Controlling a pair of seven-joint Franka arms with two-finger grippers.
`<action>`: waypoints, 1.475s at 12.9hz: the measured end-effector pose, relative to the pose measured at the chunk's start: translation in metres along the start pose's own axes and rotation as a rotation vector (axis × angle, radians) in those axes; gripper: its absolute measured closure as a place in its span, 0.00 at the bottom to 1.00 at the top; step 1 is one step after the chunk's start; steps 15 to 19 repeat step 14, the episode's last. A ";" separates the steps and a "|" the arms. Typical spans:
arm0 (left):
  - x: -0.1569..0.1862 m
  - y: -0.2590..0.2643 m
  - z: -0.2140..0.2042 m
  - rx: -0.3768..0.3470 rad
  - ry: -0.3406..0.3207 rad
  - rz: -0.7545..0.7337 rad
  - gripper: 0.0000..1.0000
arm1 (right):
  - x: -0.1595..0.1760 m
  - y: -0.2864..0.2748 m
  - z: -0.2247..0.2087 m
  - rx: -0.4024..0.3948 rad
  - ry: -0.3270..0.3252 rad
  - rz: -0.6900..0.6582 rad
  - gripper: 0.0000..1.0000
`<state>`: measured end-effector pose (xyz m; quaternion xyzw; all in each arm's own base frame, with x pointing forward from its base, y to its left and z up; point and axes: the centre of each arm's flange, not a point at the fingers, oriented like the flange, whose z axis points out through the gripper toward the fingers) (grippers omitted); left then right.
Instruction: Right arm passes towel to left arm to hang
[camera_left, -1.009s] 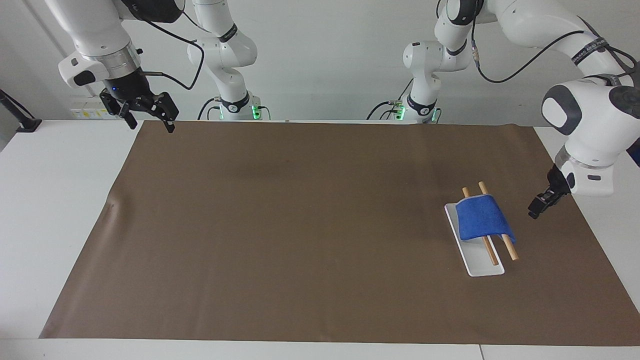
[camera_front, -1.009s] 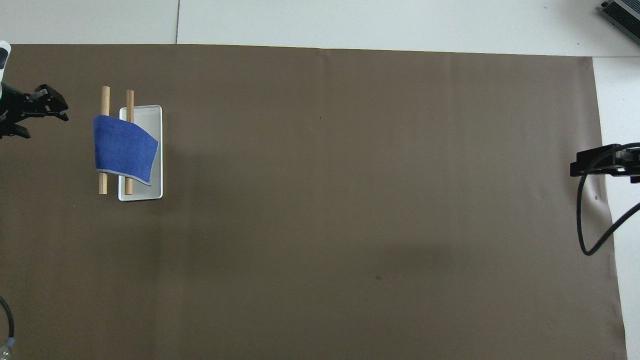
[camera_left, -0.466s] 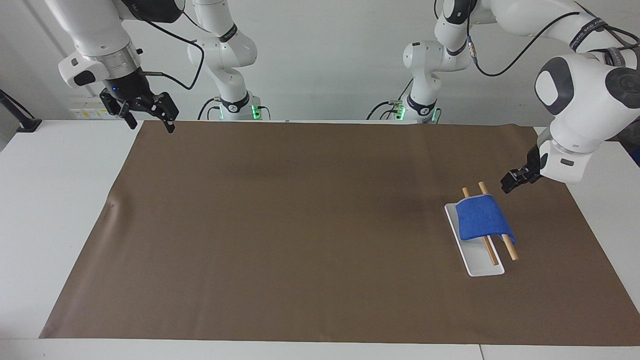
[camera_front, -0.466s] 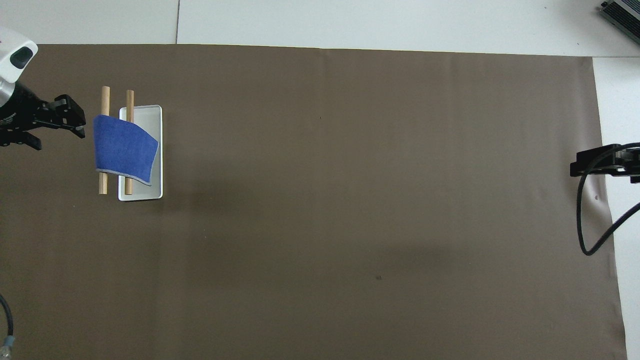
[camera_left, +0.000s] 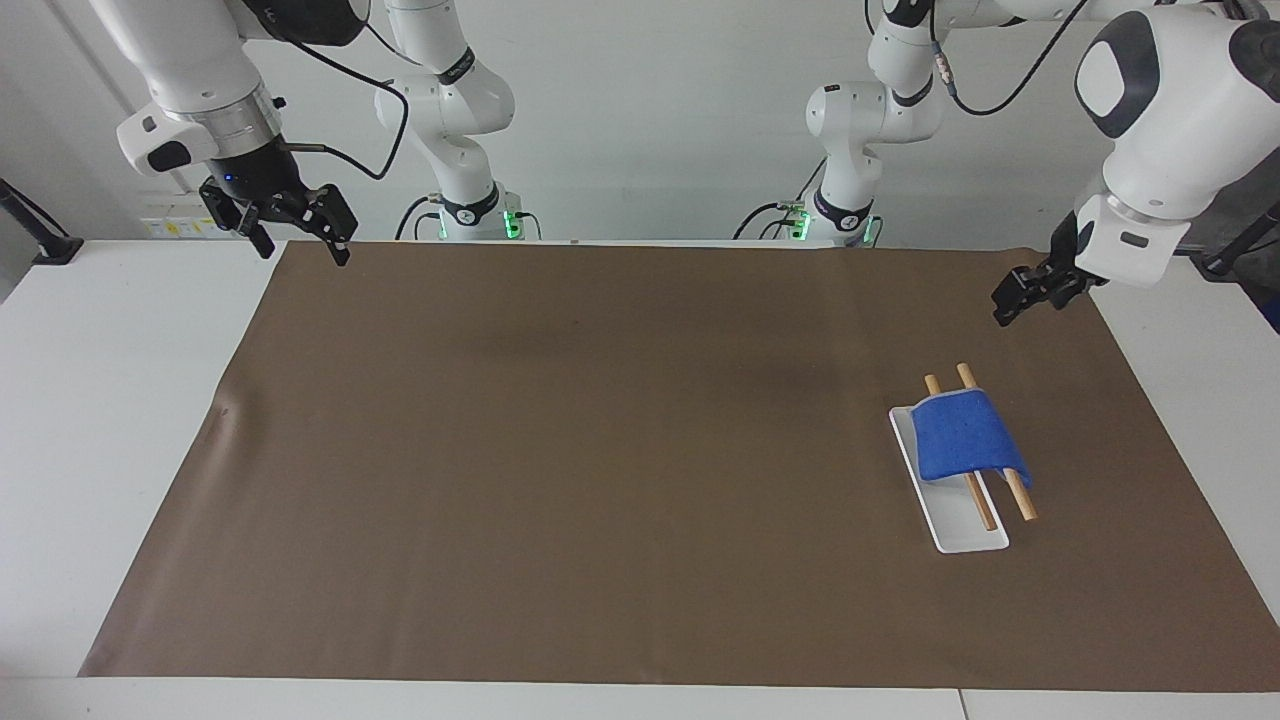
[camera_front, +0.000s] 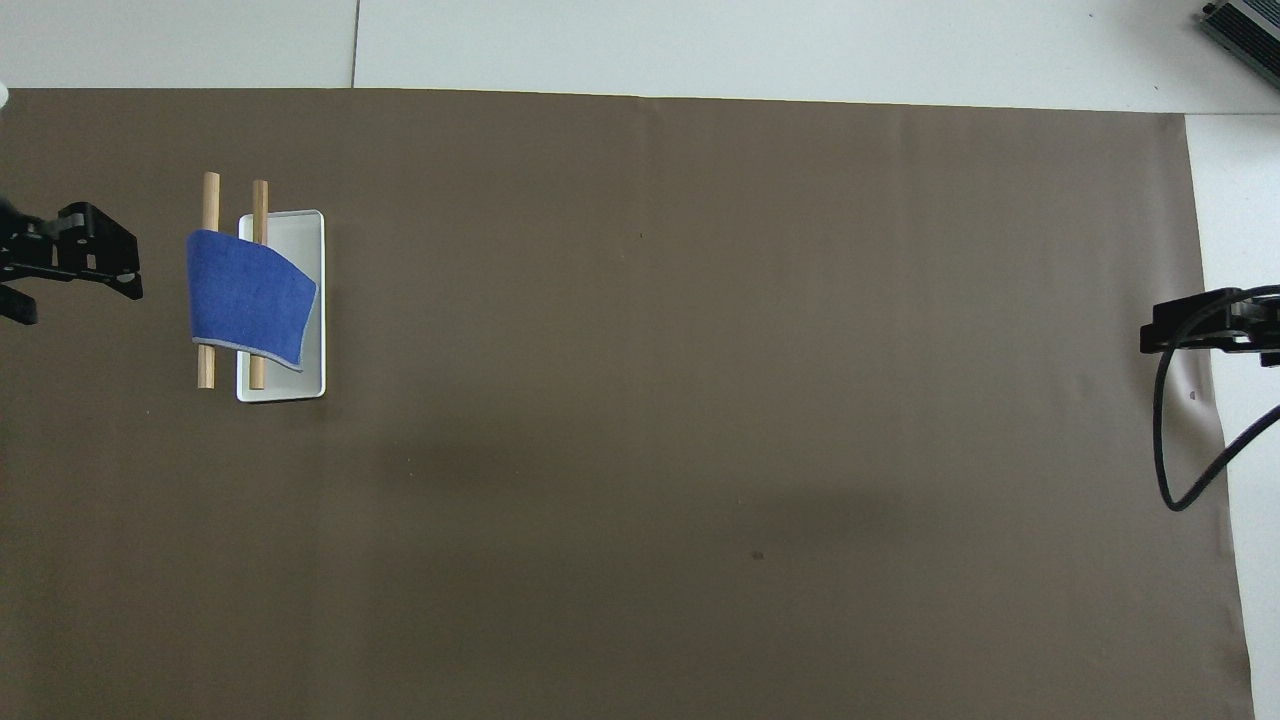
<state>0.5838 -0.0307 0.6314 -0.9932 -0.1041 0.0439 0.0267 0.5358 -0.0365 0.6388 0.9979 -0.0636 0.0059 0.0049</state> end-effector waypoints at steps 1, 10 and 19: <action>-0.005 0.001 -0.007 -0.003 0.009 0.018 0.14 | 0.000 0.000 0.000 0.000 0.000 0.000 0.00; -0.029 0.016 -0.030 -0.019 0.050 0.077 0.00 | 0.000 0.000 0.000 0.000 0.000 0.000 0.00; -0.030 0.022 -0.025 -0.019 0.047 0.089 0.00 | 0.000 0.000 0.000 0.000 0.000 0.000 0.00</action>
